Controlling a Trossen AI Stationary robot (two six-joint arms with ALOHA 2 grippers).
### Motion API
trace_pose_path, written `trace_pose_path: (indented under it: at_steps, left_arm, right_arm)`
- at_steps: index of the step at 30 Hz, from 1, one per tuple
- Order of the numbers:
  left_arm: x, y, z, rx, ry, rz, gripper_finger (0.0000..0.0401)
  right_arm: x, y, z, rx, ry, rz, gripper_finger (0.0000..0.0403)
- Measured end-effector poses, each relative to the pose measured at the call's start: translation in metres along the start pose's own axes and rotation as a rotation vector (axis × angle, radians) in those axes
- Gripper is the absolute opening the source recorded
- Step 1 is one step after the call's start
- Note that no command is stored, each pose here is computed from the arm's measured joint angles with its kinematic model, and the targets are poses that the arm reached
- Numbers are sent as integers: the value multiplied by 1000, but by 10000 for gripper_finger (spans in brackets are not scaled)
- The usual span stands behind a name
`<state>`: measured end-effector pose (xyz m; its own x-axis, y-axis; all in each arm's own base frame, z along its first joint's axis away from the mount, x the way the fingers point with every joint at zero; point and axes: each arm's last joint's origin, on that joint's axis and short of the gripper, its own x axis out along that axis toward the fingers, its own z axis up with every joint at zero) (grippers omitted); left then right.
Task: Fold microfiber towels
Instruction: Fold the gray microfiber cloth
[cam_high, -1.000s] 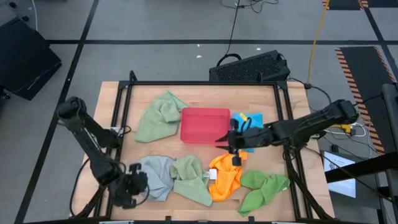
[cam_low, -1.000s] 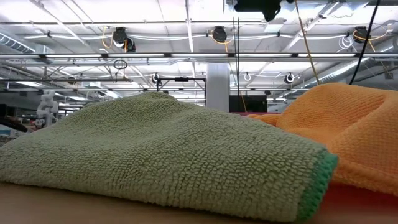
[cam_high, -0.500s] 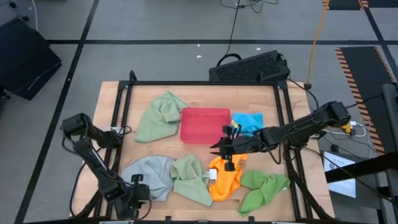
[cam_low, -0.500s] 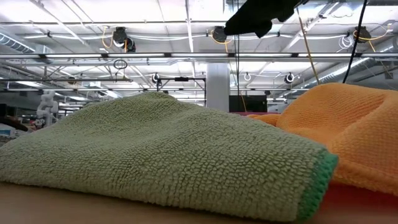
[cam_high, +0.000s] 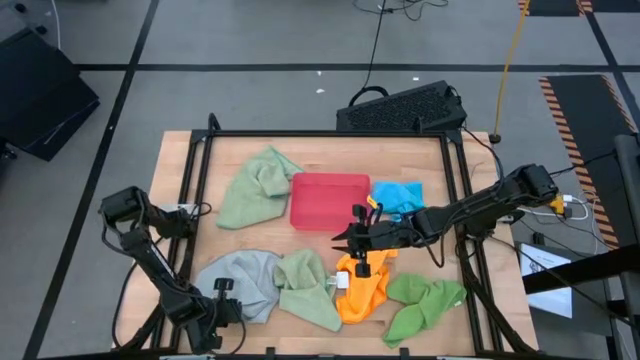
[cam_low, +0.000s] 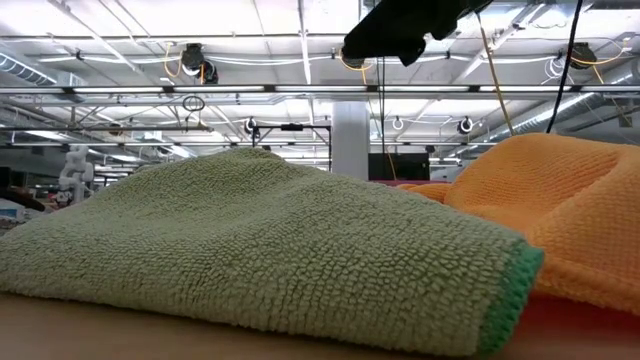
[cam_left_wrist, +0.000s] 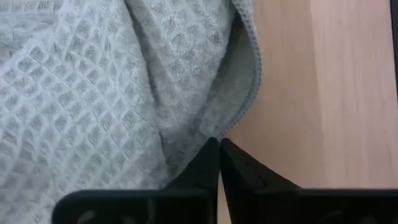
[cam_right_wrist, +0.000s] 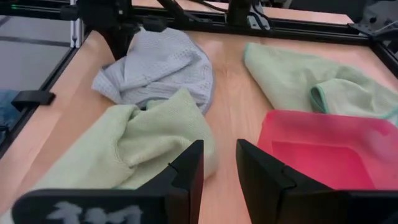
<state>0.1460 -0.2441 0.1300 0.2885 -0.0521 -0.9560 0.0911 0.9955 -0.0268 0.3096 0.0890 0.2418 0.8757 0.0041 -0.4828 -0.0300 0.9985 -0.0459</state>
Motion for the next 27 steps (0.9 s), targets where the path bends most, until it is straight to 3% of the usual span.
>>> trace_pose_path:
  at_steps: [5,12,21,27]
  left_arm:
    - [-14,19,8,-5,-12,50,4]
    - [-59,40,23,-5,-195,57,2]
    - [-99,61,24,82,-425,177,1]
    - [-111,70,26,106,-506,235,1]
  right_arm:
    - [14,3,-2,48,-37,5,89]
    - [40,13,-8,93,-125,19,89]
    - [72,40,-23,116,-276,58,90]
    - [83,55,-19,124,-275,63,122]
